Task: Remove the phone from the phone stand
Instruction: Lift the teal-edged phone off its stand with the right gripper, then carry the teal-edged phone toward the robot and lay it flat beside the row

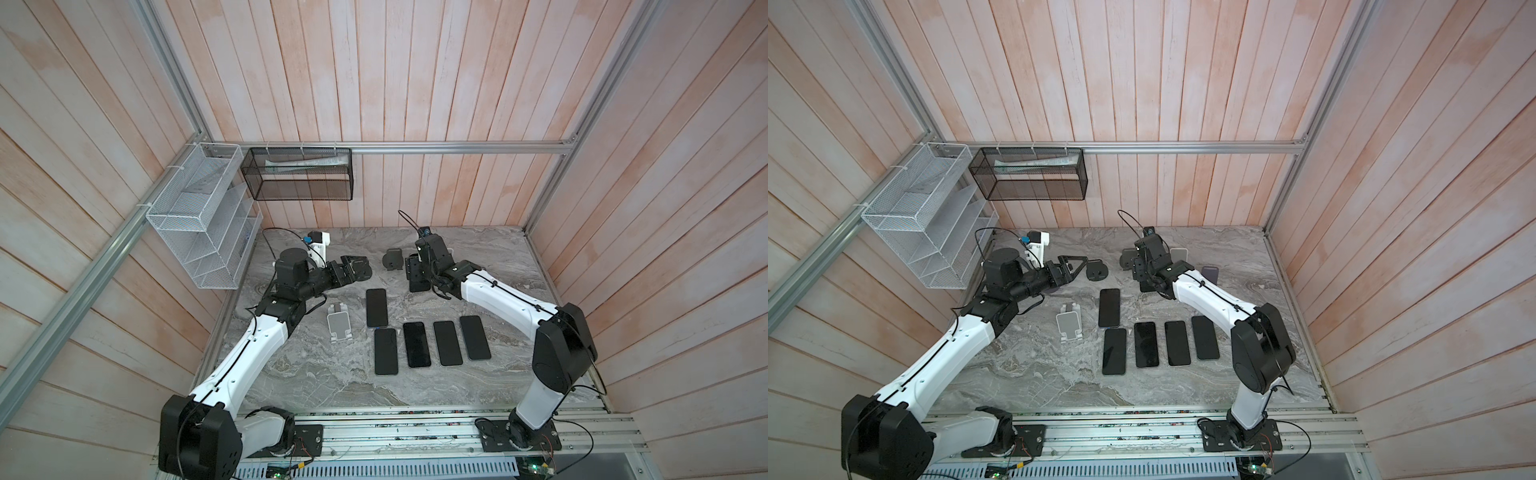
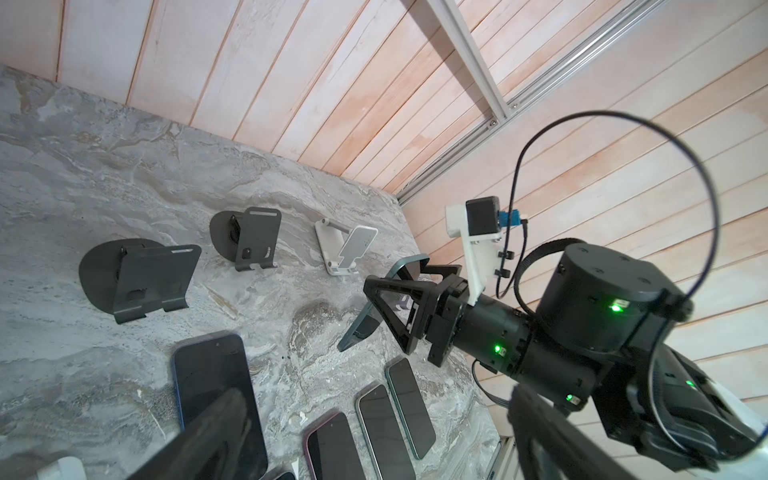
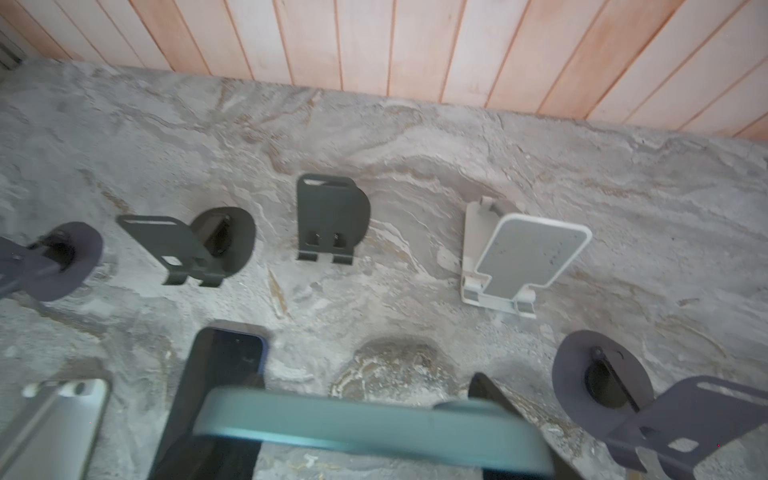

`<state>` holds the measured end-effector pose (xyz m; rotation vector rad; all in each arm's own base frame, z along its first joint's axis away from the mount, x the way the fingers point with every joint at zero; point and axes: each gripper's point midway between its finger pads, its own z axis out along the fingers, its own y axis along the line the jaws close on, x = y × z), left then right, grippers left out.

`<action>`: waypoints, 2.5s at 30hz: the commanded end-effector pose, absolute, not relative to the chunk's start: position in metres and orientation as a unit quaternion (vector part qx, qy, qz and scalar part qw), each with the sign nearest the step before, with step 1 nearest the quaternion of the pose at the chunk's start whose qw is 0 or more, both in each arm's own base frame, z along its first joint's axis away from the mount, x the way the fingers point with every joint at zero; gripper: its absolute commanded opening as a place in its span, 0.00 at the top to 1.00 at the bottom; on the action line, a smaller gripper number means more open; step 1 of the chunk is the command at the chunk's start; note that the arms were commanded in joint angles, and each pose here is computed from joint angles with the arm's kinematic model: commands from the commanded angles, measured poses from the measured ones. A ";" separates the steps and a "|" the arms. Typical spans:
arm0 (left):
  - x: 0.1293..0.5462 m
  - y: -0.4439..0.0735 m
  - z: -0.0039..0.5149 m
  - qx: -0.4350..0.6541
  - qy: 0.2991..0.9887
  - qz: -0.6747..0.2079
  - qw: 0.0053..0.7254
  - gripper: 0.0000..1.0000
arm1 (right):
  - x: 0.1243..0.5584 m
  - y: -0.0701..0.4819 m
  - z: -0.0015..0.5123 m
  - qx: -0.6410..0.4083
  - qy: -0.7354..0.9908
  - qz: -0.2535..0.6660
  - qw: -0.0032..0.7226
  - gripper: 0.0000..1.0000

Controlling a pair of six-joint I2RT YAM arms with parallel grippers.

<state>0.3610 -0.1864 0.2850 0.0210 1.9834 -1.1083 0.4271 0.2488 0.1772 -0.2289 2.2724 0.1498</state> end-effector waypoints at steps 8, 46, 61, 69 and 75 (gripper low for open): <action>0.359 -0.198 0.275 0.026 0.800 -0.440 0.406 0.00 | 0.412 0.257 0.151 -0.104 0.917 0.113 0.369 0.35; 0.346 -0.226 0.269 0.072 0.816 -0.416 0.394 0.00 | 0.434 0.267 0.049 -0.052 0.963 0.103 0.245 0.38; 0.345 -0.226 0.272 0.073 0.812 -0.419 0.400 0.00 | 0.427 0.279 0.021 -0.046 0.969 0.092 0.224 0.36; 0.348 -0.223 0.269 0.066 0.815 -0.417 0.398 0.00 | 0.425 0.286 0.014 -0.041 0.971 0.085 0.221 0.33; 0.348 -0.223 0.269 0.063 0.814 -0.422 0.395 0.00 | 0.419 0.285 0.005 -0.043 0.972 0.045 0.225 0.30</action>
